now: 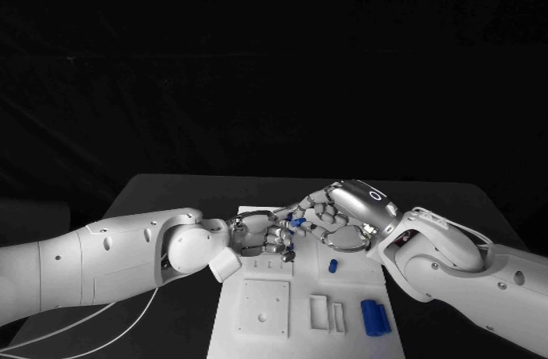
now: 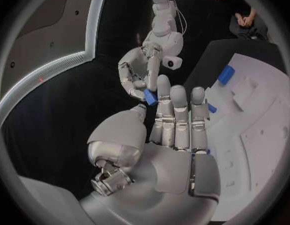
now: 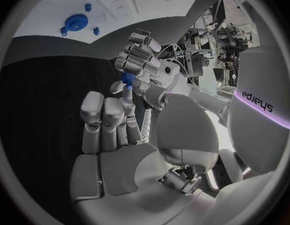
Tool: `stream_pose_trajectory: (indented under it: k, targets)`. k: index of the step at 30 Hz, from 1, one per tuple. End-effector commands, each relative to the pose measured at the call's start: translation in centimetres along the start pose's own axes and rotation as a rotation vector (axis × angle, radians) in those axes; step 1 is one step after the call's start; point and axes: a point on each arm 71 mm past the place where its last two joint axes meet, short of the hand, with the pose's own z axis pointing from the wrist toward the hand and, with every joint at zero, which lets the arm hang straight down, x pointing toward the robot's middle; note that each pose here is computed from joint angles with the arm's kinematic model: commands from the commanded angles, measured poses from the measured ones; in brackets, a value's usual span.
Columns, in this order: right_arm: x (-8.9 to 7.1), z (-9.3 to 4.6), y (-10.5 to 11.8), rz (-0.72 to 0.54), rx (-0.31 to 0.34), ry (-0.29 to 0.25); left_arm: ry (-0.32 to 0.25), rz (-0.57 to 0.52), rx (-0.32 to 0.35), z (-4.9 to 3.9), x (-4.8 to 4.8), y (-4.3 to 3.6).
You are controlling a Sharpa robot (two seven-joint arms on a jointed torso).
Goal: Assemble the parts on the task board
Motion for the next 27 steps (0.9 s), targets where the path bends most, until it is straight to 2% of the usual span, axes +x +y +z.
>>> stream_pose_trajectory:
  k: [1,27]
  targets:
    - [0.09,0.11,0.08,-0.01,-0.016,0.007,0.036,-0.032,0.059,-0.04,0.19,-0.47]
    - [0.05,-0.02,-0.02,-0.012,-0.018,0.008,0.025,-0.027,0.057,-0.35,-0.41,-0.49]
